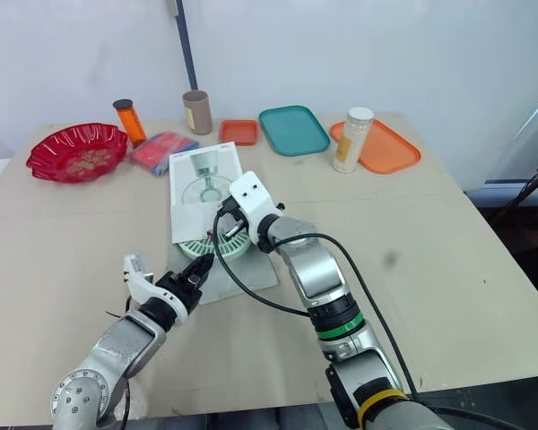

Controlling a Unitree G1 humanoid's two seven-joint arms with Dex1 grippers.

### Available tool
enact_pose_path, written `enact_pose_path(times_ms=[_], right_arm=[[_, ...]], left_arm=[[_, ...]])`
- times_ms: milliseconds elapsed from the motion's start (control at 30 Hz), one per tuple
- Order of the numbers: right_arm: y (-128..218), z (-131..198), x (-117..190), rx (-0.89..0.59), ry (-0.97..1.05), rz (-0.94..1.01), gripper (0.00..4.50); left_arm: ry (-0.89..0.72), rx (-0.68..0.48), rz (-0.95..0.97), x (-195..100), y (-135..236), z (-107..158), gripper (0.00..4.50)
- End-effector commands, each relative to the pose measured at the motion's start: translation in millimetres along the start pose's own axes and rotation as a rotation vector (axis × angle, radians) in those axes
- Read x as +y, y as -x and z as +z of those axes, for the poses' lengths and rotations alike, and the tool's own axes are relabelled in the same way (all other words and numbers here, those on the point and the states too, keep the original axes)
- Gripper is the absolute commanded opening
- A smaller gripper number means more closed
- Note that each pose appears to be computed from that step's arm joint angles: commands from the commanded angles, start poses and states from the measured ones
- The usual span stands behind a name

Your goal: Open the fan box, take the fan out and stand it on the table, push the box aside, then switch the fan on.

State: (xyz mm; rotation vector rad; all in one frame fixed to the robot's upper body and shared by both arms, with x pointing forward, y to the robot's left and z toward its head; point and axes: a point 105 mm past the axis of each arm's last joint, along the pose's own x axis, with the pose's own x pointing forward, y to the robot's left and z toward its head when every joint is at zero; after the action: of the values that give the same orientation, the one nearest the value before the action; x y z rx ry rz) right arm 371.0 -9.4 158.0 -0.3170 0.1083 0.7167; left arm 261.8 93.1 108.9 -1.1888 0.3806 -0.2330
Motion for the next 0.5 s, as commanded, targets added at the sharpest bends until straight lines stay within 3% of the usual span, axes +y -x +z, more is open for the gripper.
enact_pose_path(times_ms=[33, 500], right_arm=[[0, -21, -4, 0.081, -0.018, -0.028, 0.0], [0, -17, -5, 0.053, -0.004, -0.026, 0.0]], left_arm=[[0.006, -0.041, 0.068, 13, 10, 8, 1.4], [-0.013, -0.044, 0.088, 17, 25, 10, 1.4]])
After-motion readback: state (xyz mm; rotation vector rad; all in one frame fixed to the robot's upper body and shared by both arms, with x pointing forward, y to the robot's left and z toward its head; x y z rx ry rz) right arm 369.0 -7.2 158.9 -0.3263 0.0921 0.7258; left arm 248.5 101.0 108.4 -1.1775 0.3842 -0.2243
